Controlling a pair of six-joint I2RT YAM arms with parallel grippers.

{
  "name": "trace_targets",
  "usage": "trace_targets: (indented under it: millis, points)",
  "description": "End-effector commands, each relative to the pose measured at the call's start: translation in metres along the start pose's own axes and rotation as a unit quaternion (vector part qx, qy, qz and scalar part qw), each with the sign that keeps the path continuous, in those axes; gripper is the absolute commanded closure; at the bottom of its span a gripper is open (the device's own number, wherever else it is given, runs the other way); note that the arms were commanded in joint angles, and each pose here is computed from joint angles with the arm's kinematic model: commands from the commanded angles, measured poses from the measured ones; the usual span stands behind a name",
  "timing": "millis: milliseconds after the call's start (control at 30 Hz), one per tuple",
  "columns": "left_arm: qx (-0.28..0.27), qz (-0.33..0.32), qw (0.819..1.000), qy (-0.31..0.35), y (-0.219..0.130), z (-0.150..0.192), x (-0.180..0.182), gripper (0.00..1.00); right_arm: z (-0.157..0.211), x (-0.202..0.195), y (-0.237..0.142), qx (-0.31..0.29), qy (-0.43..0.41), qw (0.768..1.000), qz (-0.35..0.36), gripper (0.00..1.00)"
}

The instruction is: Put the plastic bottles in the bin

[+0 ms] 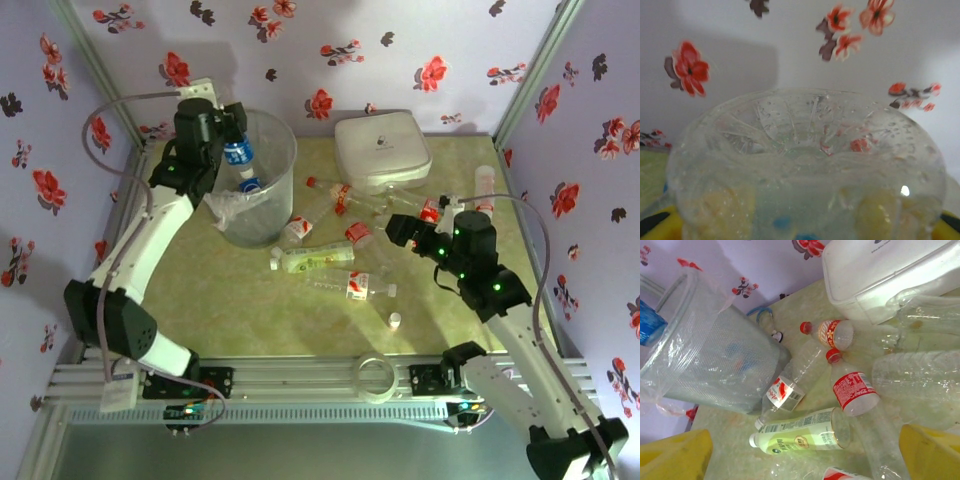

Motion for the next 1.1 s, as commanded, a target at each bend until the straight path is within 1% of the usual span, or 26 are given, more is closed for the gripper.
trace_targets:
  millis: [0, 133, 200, 233, 300, 400, 567, 700, 867, 933, 1067]
  points:
    - [0.018, -0.007, 1.000, 0.009, 0.016, 0.016, 0.001, 0.55, -0.001, -0.004, -0.003, -0.011, 0.016, 1.000, 0.007, 0.04]
    - [0.044, 0.000, 0.999, -0.001, 0.026, 0.036, -0.001, 0.53, -0.002, -0.009, -0.005, -0.013, 0.018, 1.000, 0.017, 0.04]
    - [0.057, 0.009, 0.998, -0.006, 0.029, 0.044, -0.002, 0.48, -0.003, -0.013, -0.006, -0.018, 0.024, 0.999, 0.033, 0.04]
    - [0.062, 0.011, 0.998, -0.007, 0.030, 0.047, -0.003, 0.46, -0.004, -0.018, -0.006, -0.023, 0.031, 0.998, 0.051, 0.03]
    - [0.077, 0.014, 0.997, -0.008, 0.031, 0.053, -0.003, 0.38, -0.008, -0.033, -0.005, -0.037, 0.053, 0.992, 0.108, 0.03]
    - [0.087, 0.014, 0.996, -0.008, 0.030, 0.058, -0.003, 0.28, -0.010, -0.061, 0.000, -0.043, 0.088, 0.977, 0.189, 0.02]
    - [0.093, 0.013, 0.996, -0.002, 0.023, 0.059, 0.000, 0.19, -0.014, -0.083, 0.008, -0.054, 0.117, 0.966, 0.224, 0.01]
    - [0.095, 0.014, 0.995, 0.010, 0.015, 0.052, 0.001, 0.18, -0.028, -0.095, 0.004, -0.070, 0.106, 0.952, 0.280, 0.01]
    - [0.083, 0.019, 0.996, 0.016, -0.001, 0.034, 0.002, 0.17, -0.055, -0.112, 0.003, -0.062, 0.077, 0.930, 0.353, 0.01]
    - [0.079, 0.022, 0.997, 0.016, -0.010, 0.028, 0.003, 0.17, -0.068, -0.125, 0.004, -0.065, 0.075, 0.918, 0.383, 0.01]
    - [0.073, 0.033, 0.997, 0.021, -0.034, 0.015, 0.005, 0.17, -0.096, -0.159, 0.011, -0.087, 0.098, 0.899, 0.417, 0.01]
Point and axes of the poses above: each hand's point on the last joint's axis, 136 mm out from that joint toward the fingers, its own y axis out along the fingers, its own x axis along the line the jaws close on, z = x × y, the point moved 8 cm from there along -y, back along the fingers, and after that the axes turned 9 degrees about y, right-handed, at the moved point
